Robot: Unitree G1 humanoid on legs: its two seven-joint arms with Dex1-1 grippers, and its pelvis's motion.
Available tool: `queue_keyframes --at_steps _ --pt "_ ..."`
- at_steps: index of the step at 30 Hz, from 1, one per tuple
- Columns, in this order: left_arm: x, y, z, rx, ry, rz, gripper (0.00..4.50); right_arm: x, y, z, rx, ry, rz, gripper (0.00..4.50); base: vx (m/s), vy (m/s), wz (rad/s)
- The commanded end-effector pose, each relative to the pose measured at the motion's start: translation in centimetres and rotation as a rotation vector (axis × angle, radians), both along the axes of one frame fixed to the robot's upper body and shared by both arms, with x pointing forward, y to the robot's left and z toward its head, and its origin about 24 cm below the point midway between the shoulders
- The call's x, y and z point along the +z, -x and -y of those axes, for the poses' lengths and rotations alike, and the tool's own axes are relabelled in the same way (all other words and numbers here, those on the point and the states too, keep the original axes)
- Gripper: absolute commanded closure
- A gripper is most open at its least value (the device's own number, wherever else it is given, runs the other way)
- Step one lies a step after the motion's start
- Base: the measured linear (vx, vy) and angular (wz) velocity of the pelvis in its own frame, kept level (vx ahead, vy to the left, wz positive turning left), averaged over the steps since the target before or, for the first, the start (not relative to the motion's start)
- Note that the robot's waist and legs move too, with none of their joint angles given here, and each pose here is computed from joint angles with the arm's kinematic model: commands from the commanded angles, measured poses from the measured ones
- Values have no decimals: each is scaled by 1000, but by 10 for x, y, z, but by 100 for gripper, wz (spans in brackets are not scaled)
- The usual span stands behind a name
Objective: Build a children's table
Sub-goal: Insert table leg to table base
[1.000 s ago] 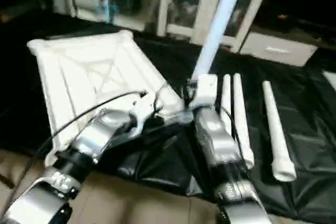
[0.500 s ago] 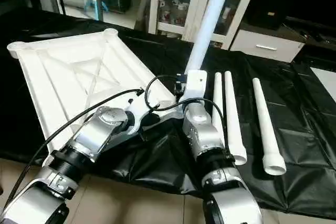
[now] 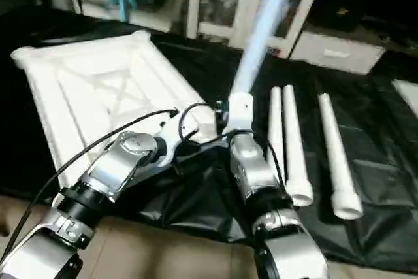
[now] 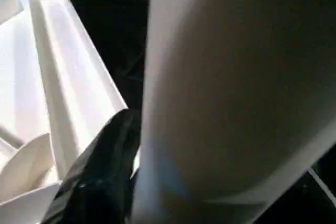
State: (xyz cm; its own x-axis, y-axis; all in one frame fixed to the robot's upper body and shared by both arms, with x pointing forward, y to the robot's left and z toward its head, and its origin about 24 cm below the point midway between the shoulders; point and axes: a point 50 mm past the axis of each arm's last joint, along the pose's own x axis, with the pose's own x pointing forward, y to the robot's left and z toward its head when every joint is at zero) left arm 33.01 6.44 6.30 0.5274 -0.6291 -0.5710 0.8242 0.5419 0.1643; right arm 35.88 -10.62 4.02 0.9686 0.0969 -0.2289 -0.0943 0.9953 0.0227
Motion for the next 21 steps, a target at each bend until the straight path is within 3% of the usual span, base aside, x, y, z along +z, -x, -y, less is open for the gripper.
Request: queue_keyframes --at_steps 1,14,21 --pt "-10 -1 -17 56 -60 -33 450 -33 14 28 -62 60 -148 139 0 0 0" --pt "-9 -1 -21 55 -60 -31 450 -18 13 20 31 -7 -70 25 0 0 0" --pt "-8 -1 -22 56 -61 -31 450 -14 17 23 51 -5 -55 7 0 0 0"
